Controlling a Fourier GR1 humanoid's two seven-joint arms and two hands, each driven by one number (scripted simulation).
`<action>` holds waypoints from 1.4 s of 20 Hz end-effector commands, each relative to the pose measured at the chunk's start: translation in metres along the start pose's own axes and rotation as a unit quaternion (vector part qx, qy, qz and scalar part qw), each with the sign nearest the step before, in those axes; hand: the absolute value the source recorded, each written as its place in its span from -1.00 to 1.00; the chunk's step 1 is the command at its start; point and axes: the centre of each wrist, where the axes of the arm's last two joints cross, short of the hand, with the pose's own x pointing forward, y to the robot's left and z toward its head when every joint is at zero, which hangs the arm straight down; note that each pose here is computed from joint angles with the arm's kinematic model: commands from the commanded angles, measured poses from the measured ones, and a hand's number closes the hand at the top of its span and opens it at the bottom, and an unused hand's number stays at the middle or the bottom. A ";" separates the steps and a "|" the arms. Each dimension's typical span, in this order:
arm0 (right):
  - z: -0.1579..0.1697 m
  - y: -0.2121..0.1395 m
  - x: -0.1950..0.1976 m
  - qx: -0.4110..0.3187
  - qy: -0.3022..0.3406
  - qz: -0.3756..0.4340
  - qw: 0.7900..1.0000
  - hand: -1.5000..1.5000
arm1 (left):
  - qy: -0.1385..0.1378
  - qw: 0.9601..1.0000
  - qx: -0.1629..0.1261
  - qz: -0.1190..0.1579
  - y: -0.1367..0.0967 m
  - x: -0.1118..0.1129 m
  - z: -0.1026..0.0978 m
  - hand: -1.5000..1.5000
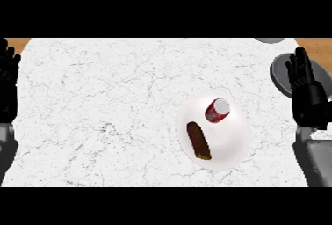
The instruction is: Pick the can from the plate and place it in the pan
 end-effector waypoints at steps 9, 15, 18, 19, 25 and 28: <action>0.019 -0.053 -0.066 -0.063 0.236 0.321 0.915 1.00 | 0.064 0.965 -0.253 0.002 -0.066 -0.025 0.049 0.00; 0.047 0.064 -0.062 -0.183 0.246 0.179 0.935 -1.00 | 0.094 0.960 -0.266 -0.004 -0.072 -0.028 0.058 0.00; 0.029 0.046 -0.048 -0.089 0.308 0.251 0.913 -1.00 | 0.093 0.957 -0.275 -0.001 -0.055 -0.043 0.073 0.00; 0.037 0.062 -0.050 -0.068 0.315 0.265 0.909 -1.00 | 0.092 0.959 -0.269 0.004 -0.065 -0.039 0.066 0.00; -0.017 0.033 0.007 0.008 0.390 0.373 0.842 -1.00 | 0.089 0.958 -0.274 -0.001 -0.054 -0.034 0.054 0.00; -0.021 0.057 0.017 0.103 0.439 0.393 0.801 -1.00 | 0.094 0.954 -0.283 -0.003 -0.069 -0.035 0.073 0.00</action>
